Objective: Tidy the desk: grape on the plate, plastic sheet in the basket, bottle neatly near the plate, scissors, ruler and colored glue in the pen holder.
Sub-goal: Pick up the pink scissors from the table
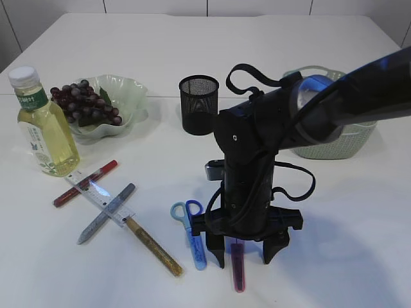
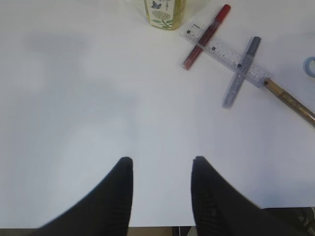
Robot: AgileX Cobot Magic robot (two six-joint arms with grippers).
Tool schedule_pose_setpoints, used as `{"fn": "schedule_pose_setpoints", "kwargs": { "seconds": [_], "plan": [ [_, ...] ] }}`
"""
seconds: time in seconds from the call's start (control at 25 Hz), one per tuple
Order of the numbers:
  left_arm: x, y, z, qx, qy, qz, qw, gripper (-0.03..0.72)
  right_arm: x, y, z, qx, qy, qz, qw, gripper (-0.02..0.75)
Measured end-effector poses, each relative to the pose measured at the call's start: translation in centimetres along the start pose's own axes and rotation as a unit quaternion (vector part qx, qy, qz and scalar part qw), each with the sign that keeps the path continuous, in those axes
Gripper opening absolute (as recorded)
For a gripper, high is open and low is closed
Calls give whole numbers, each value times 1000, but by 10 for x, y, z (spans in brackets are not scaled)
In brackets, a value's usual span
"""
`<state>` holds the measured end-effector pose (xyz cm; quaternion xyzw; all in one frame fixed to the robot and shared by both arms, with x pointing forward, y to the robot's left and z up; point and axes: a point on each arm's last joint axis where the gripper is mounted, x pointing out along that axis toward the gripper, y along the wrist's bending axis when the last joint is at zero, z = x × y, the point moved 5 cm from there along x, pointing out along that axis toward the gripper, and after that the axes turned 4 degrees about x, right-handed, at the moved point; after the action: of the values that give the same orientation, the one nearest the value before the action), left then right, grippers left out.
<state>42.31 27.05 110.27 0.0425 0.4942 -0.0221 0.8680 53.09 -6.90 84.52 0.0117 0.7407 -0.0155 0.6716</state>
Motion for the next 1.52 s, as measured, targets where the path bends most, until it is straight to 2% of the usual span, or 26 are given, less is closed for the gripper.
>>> {"fn": "schedule_pose_setpoints", "kwargs": {
  "seconds": [0.56, 0.72, 0.96, 1.16, 1.52],
  "plan": [
    [0, 0, 0, 0, 0, 0, 1000, 289, 0, 0, 0, 0, 0, 0, 1000, 577],
    [0, 0, 0, 0, 0, 0, 1000, 289, 0, 0, 0, 0, 0, 0, 1000, 493],
    [0, 0, 0, 0, 0, 0, 1000, 289, 0, 1, -1, -1, 0, 0, 1000, 316],
    [0, 0, 0, 0, 0, 0, 1000, 289, 0, 1, -1, -3, 0, 0, 1000, 197],
    [0, 0, 0, 0, 0, 0, 1000, 289, 0, -1, 1, -17, -5, -7, 1000, 174]
  ]
}}
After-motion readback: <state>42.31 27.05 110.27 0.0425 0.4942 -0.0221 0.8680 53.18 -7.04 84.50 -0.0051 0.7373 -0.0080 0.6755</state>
